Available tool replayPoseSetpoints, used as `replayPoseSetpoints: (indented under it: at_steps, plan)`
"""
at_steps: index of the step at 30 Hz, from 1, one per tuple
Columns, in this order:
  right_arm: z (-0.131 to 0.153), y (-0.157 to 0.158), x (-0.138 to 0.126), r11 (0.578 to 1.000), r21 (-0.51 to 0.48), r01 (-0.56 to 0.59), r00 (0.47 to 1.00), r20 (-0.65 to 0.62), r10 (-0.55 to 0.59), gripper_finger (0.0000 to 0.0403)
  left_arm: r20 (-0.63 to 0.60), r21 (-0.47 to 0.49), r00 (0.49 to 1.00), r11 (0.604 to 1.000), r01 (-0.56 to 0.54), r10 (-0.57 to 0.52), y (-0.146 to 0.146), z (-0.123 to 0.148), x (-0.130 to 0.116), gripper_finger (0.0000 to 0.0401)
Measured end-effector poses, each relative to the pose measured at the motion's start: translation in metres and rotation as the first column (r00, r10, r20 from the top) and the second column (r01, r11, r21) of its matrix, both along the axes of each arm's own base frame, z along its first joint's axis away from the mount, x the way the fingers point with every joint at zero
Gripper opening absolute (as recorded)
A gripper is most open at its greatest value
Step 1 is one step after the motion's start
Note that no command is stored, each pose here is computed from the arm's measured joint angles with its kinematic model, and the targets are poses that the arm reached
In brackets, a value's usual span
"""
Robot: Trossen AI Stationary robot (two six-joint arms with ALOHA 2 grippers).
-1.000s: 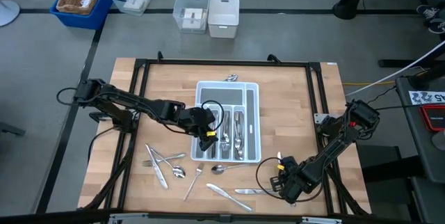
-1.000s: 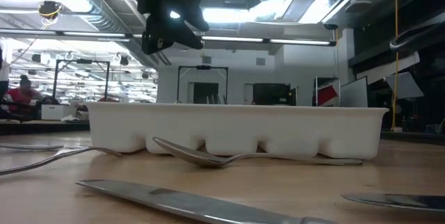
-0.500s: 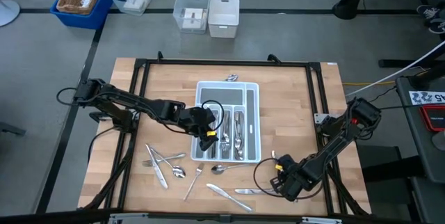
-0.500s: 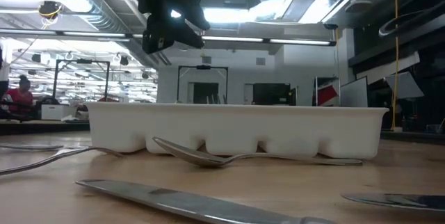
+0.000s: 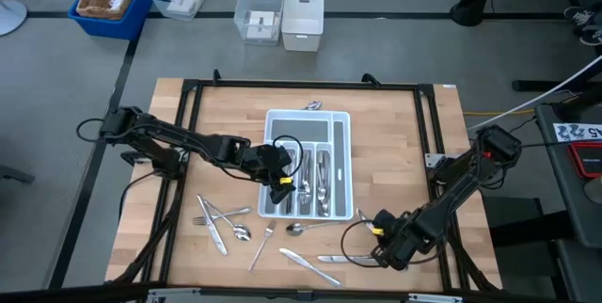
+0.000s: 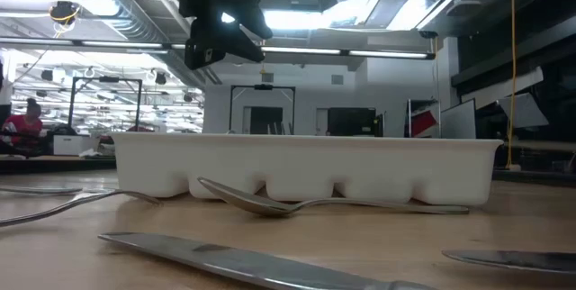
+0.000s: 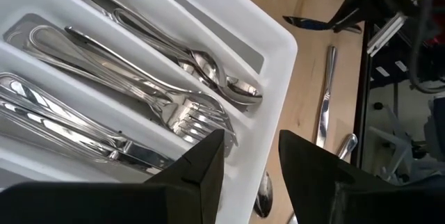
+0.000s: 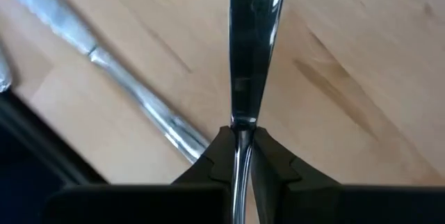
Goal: Sort silverware
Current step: Put the silver table knife into the white cutlery tray
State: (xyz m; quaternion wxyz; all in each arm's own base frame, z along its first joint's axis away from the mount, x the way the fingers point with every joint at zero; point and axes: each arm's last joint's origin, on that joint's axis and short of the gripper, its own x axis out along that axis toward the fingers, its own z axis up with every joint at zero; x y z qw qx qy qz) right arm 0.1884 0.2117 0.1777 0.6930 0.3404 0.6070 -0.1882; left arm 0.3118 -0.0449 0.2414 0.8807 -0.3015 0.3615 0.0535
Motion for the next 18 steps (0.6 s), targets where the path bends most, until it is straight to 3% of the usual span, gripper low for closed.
replayPoseSetpoints:
  at_steps: [12, 18]
  plan:
    - [0.023, -0.007, -0.004, 0.965, -0.019, -0.262, 0.958, 0.112, 0.263, 0.0028, -0.003, -0.016, 1.0, 1.0, -0.015, 0.015, 0.0, 0.0, 0.0, 0.0127]
    - [0.028, -0.022, 0.009, 0.917, -0.092, -0.388, 0.904, 0.156, 0.399, 0.0028, -0.003, -0.016, 1.0, 1.0, -0.015, 0.015, 0.0, 0.0, 0.0, 0.0127]
